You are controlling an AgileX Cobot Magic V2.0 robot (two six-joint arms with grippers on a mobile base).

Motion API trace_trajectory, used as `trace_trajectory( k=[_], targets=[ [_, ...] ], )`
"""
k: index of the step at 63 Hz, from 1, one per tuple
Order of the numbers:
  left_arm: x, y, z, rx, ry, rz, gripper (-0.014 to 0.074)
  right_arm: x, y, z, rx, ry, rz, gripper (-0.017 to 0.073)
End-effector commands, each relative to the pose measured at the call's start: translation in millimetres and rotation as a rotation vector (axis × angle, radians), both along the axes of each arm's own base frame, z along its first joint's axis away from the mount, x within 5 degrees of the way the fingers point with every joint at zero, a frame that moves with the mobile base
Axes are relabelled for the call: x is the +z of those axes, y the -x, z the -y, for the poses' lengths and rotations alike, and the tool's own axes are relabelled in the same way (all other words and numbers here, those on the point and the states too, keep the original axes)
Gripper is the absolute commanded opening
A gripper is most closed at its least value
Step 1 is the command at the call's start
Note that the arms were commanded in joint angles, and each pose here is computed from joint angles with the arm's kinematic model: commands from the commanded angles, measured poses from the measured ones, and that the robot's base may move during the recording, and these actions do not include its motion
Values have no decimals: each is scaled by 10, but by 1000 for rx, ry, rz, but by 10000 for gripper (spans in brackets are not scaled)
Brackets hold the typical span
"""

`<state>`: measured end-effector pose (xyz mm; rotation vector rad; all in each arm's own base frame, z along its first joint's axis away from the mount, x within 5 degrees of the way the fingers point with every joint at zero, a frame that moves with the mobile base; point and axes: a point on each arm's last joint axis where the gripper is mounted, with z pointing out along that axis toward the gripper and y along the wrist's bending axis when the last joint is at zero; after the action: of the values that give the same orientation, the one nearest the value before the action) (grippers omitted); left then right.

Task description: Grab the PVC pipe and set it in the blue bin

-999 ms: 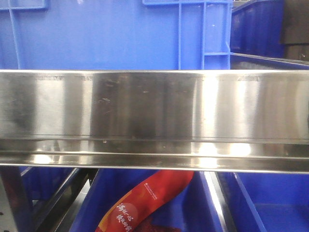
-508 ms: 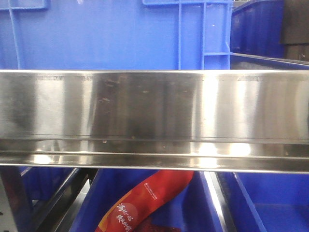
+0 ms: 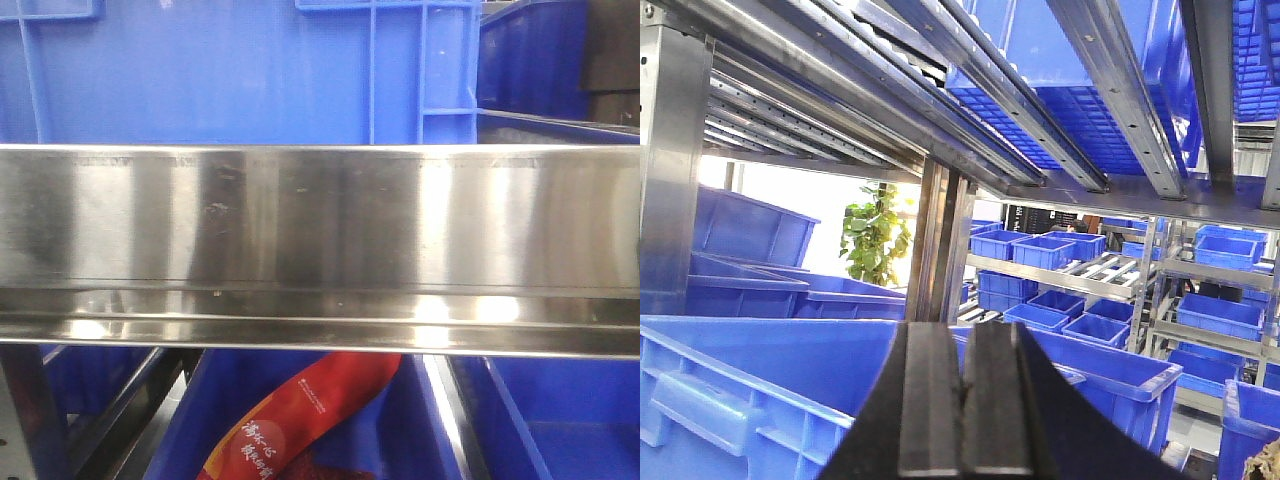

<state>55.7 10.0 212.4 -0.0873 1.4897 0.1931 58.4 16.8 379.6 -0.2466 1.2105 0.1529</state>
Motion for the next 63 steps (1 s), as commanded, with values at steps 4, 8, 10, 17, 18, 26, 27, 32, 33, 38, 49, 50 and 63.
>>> trace_trajectory(
  k=[4,8,10,17,18,26,27,32,33,38,49,50,63],
  targets=[
    [26,6,3,-4,-3,25,-111,-3,7,10,-10,0,5,-162],
    [26,6,3,-4,-3,25,-111,-3,7,10,-10,0,5,-162],
    [26,6,3,-4,-3,25,-111,-3,7,10,-10,0,5,-162],
    [26,6,3,-4,-3,25,-111,-3,7,10,-10,0,5,-162],
    [26,6,3,-4,-3,25,-111,-3,7,10,-10,0,5,-162],
    [26,6,3,-4,-3,25,-111,-3,7,10,-10,0,5,-162],
    [26,6,3,-4,-3,25,-111,-3,7,10,-10,0,5,-162],
    [26,6,3,-4,-3,25,-111,-2,7,12,-12,-1,6,-162],
    [26,6,3,-4,-3,25,-111,-1,7,13,-14,-2,6,-162],
    [26,6,3,-4,-3,25,-111,2,6,20,-20,-7,9,-162],
    [26,6,3,-4,-3,25,-111,23,2,68,-68,-32,28,-162],
    [26,6,3,-4,-3,25,-111,24,2,71,-72,-34,29,-162],
    [26,6,3,-4,-3,25,-111,76,10,172,-203,-16,116,-162]
  ],
)
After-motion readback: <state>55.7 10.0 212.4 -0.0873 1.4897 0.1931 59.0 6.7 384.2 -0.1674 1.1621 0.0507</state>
